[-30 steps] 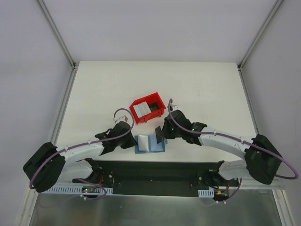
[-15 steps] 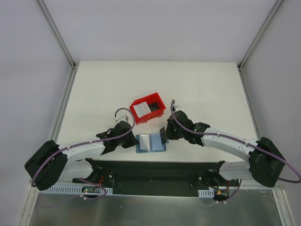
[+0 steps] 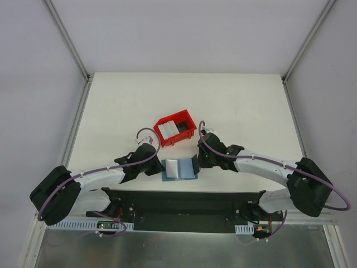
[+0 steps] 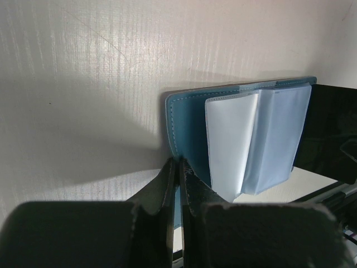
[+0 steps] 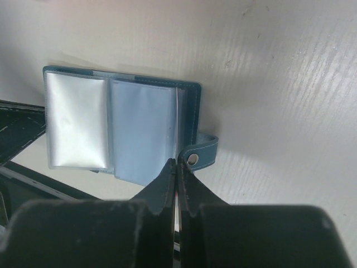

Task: Put the credit cards into the card holder
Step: Turn over the card slot in the card holder.

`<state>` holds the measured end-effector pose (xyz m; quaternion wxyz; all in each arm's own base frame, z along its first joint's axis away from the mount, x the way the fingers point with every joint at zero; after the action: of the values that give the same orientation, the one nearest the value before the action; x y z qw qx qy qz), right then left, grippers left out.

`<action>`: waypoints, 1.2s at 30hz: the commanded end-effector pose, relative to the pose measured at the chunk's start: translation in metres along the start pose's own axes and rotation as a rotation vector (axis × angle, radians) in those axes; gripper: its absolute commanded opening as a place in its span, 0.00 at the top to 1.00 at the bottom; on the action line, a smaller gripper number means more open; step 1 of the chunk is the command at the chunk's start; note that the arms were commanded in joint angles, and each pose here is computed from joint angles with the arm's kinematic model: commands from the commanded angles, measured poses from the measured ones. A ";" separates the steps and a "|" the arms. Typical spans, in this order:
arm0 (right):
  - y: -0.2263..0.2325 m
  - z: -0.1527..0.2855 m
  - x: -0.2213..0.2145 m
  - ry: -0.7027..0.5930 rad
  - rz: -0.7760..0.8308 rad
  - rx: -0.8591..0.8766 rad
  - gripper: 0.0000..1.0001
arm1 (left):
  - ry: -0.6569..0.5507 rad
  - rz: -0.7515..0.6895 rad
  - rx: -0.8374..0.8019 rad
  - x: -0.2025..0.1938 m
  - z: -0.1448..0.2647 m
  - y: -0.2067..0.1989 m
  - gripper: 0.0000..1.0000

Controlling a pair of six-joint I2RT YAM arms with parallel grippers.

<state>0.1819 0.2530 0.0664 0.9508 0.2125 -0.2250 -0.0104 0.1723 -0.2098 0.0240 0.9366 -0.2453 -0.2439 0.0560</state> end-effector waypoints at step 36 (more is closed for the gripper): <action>0.070 -0.012 0.005 0.061 -0.034 0.257 1.00 | 0.036 -0.005 0.037 -0.010 -0.003 0.015 1.00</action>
<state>0.1800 0.3282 0.0746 0.9387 0.2926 -0.1754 0.0489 0.1706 -0.2122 0.0243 0.9364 -0.2517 -0.2391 0.0515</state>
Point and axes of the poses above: each gripper's point midway between its finger pads, its own z axis back along the fingers, its own y axis along the line the jaws close on, x = y × z, the point moved 1 cm from there along z, back along the fingers, and after that the axes turned 7 degrees about -z, right-handed, at the moved point
